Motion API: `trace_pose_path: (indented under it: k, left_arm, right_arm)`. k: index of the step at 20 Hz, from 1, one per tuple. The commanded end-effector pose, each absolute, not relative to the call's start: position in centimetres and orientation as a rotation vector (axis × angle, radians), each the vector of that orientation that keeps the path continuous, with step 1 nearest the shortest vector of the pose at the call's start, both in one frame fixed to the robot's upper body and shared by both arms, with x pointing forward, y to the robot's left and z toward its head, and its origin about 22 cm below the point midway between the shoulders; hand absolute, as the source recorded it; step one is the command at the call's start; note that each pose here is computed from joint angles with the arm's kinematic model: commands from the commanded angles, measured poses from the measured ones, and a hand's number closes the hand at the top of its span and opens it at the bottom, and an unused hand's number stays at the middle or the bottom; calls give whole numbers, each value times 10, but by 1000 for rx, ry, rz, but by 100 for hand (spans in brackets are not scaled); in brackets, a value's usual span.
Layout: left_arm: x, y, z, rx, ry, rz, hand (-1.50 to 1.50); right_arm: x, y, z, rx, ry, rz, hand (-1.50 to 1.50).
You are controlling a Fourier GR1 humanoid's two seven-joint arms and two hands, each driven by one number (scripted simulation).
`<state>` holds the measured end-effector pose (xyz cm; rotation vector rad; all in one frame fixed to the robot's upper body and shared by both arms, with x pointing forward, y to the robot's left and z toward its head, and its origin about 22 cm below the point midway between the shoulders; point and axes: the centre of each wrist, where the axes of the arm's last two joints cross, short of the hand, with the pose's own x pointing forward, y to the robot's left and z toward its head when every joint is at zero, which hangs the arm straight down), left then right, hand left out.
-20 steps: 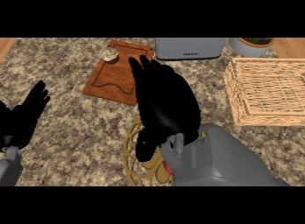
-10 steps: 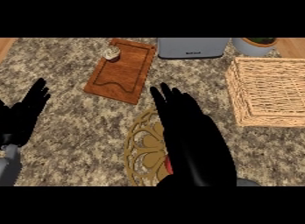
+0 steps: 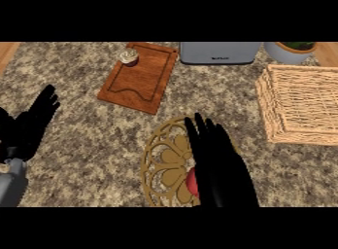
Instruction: Pick the bell pepper from the placemat and place it in the basket
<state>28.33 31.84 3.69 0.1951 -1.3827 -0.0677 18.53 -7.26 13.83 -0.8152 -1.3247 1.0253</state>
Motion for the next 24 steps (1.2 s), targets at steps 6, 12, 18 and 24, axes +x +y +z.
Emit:
trace_pose_path:
  k: [6,12,18,24]
  left_arm:
    - [291,322,27,184,-1396,-68,0]
    - [295,311,29,180,-1383,-83,0]
    - [276,310,41,204,-1395,-79,0]
    - [295,311,49,200,-1389,-83,0]
  right_arm:
    - [206,-81,72,-857,-1160,945,-150]
    - [201,-65,48,-846,-1091,975,-150]
    - [189,-101,49,-825,-1079,1003,-150]
    - [199,-102,60,-759,-1124,993,-150]
